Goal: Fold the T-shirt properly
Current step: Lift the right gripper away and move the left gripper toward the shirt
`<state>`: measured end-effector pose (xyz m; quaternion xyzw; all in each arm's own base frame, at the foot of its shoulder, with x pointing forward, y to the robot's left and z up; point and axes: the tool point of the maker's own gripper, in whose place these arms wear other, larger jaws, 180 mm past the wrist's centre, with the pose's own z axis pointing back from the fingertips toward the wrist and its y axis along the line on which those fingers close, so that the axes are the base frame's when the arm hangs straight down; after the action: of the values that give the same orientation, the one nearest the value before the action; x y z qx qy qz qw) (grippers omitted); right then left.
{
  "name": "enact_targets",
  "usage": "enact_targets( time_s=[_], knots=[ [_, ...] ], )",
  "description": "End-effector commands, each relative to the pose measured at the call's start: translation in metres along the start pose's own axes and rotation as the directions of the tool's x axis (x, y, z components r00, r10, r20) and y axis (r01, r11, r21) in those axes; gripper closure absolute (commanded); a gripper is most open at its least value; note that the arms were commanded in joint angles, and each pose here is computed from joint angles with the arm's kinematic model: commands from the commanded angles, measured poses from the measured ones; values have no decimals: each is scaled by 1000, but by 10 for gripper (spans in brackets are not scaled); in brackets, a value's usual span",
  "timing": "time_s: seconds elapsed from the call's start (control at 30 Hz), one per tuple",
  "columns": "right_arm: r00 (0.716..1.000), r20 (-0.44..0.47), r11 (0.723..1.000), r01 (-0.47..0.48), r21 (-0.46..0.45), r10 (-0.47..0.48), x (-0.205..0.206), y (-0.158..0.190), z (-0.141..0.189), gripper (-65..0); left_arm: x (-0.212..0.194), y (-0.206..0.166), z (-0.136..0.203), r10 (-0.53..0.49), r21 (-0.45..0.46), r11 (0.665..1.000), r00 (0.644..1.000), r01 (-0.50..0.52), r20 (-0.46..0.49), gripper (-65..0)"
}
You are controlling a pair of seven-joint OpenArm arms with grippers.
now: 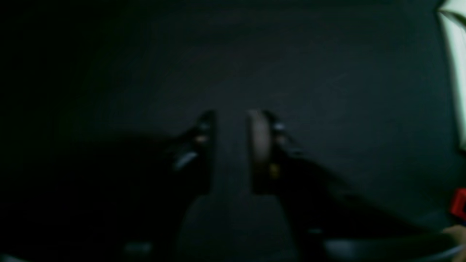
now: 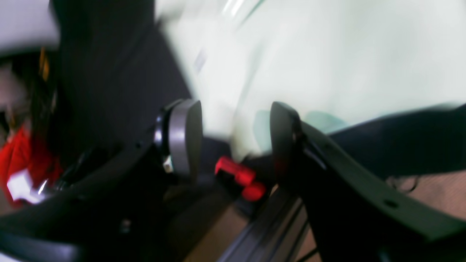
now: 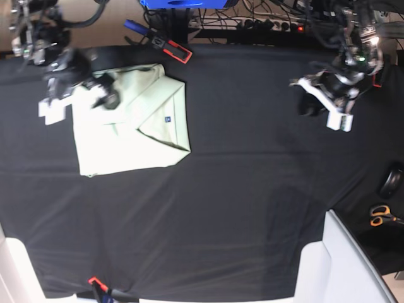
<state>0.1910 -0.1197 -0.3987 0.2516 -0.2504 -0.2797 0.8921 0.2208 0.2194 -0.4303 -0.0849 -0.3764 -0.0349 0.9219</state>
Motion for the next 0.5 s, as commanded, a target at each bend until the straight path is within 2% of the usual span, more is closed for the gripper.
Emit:
enact_targets(
  time_s=[0.0, 0.07, 0.17, 0.23, 0.3, 0.37, 0.47],
  knots=[
    [999, 36, 1000, -2, 11, 2, 13, 0, 6, -178, 14, -13, 0, -15, -32, 999, 999, 16, 47, -255],
    [996, 84, 1000, 14, -14, -12, 31, -11, 12, 0, 19, -34, -5, -17, -79, 997, 998, 22, 62, -341],
    [993, 113, 999, 26, -32, -22, 41, -19, 17, -22, 22, -61, -10, 35, -152, 988, 996, -22, 81, -386],
    [993, 114, 999, 31, -38, -26, 41, -22, 17, 0, 31, -74, -8, 119, -222, 971, 987, -92, 112, -386],
    [994, 104, 998, 40, -51, -34, 39, -28, 14, -1, 43, -86, -3, 220, -316, 934, 965, -166, 145, -388],
    [995, 92, 997, 47, -61, -42, 35, -32, 11, -1, 60, -92, 6, 278, -405, 895, 943, -185, 184, -388],
    [995, 90, 997, 48, -62, -42, 34, -32, 11, -1, 75, -96, 15, 338, -490, 849, 916, -198, 215, -388]
  ],
)
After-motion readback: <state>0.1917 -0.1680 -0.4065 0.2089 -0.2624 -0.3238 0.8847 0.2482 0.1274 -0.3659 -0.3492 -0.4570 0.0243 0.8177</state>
